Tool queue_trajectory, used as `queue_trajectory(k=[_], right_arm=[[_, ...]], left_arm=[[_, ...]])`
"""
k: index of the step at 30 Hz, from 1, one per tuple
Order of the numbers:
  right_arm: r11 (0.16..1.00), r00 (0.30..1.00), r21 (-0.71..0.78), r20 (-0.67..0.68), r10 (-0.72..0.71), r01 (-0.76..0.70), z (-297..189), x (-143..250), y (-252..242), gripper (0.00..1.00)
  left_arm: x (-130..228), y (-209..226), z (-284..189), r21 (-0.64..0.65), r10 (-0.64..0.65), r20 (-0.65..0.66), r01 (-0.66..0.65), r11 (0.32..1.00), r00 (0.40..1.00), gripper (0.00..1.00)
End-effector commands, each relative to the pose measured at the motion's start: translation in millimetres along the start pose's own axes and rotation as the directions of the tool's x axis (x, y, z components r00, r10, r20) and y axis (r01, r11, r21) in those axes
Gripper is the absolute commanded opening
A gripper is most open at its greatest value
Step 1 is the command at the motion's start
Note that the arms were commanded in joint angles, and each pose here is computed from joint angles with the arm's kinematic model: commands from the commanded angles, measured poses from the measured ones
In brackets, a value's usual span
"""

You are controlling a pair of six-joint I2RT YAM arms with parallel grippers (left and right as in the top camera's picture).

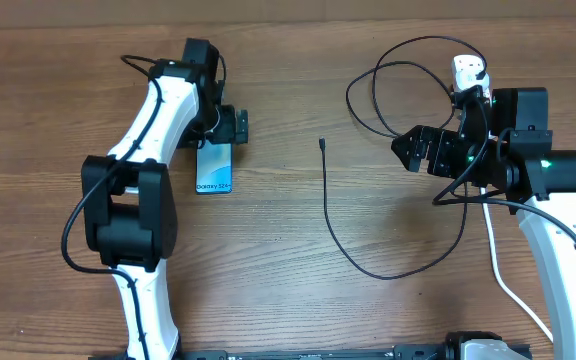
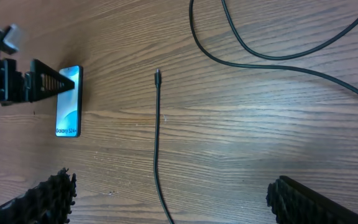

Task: Plug charger to phone and switch on socket
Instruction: 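Move the left gripper forward over the phone and lower onto it, then grasp the phone's top edge with the left gripper and lift it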

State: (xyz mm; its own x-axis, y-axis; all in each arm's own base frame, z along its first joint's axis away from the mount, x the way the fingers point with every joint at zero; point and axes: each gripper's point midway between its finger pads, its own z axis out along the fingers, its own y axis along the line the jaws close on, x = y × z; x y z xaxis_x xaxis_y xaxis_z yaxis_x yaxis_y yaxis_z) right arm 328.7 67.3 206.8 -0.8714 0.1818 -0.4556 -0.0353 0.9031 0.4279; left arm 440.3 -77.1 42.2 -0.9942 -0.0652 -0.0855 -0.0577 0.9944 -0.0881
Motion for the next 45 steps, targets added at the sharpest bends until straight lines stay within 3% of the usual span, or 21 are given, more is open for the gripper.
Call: queue_trajectory(k=[1,37,45], right_arm=[[1.000,1.000,-0.015,0.022,-0.016,0.016,-4.7,-8.0,6.7,1.00],[1.000,1.000,-0.014,0.021,-0.015,0.016,-4.1,-7.8,6.4,1.00],[1.000,1.000,-0.014,0.021,-0.016,0.016,-4.1,-7.9,6.4,1.00]], left_arm=[[-4.5,16.3,-2.2,-0.054,-0.057,0.009,0.058,0.997,0.998,1.00],[33.8,21.5,48.8,-0.056,0.041,-0.082,-0.046,0.997,0.996,0.98],[33.2,22.3,55.6,-0.055,0.042,-0.066,-0.046,0.997,0.997,0.91]])
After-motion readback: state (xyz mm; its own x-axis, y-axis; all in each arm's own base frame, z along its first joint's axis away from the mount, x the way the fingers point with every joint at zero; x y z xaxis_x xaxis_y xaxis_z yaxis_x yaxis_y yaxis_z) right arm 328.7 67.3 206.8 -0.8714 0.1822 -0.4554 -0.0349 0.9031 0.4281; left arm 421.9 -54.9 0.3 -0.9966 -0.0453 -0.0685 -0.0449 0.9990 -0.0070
